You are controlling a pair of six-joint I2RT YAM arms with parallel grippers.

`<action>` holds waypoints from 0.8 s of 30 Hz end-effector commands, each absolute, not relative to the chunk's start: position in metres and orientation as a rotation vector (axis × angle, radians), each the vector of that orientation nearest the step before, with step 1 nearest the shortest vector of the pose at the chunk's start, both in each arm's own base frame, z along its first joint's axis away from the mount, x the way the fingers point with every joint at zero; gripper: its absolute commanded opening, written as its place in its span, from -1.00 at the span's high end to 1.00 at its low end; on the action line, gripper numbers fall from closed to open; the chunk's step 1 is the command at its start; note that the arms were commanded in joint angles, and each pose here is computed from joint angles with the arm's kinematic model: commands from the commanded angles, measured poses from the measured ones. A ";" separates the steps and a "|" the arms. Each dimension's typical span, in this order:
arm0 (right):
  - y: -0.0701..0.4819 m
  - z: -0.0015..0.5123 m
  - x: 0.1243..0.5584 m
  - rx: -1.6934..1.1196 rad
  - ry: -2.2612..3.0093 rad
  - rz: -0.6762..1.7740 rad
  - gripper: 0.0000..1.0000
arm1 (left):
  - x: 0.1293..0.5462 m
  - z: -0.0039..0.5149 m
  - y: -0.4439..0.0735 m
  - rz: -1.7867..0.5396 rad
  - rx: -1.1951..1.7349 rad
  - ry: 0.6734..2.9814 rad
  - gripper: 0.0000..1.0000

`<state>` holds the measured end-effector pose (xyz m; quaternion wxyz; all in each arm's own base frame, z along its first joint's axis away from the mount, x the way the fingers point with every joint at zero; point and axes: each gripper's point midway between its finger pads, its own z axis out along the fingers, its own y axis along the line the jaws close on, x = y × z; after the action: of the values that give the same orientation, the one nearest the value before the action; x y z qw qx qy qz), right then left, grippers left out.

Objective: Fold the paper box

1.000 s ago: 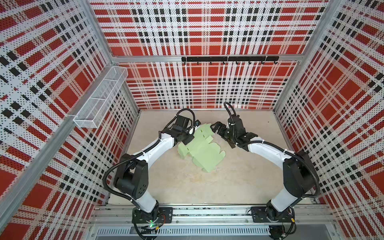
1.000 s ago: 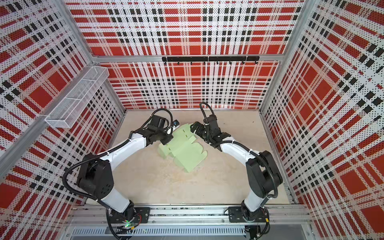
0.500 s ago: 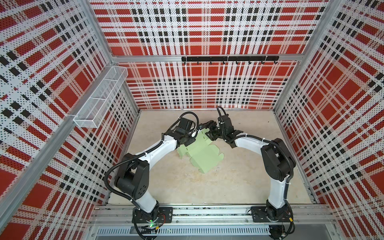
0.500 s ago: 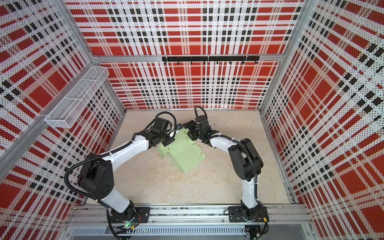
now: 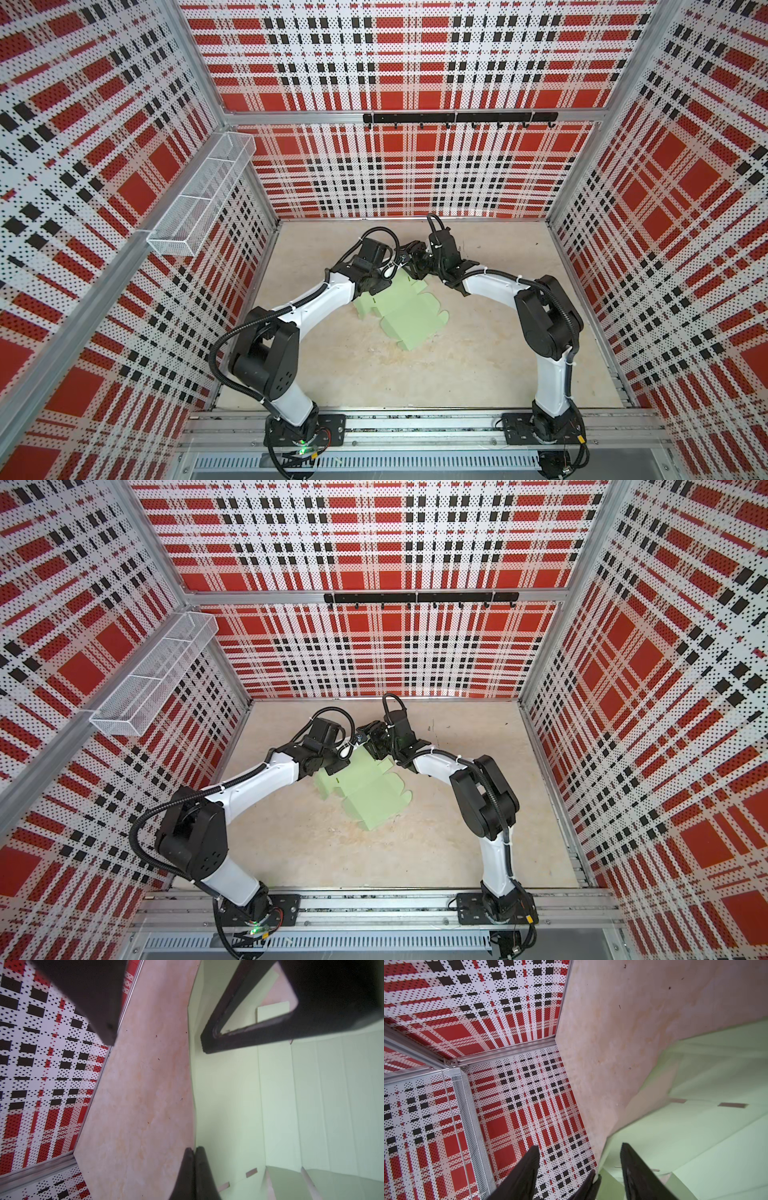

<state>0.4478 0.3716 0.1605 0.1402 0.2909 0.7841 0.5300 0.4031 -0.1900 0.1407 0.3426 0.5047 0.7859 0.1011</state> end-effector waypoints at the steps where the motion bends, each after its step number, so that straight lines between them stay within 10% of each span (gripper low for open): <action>1: 0.385 0.156 0.443 0.842 2.271 1.573 -0.23 | 0.402 0.152 -0.200 0.254 1.322 1.982 1.00; 24: 0.385 0.124 0.432 0.865 2.341 1.527 0.54 | 0.401 0.151 -0.201 0.247 1.314 1.981 1.00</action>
<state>0.4398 0.3775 0.1354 0.1137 0.3069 0.7887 0.5205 0.4011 -0.1937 0.1394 0.3439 0.5099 0.7821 0.1005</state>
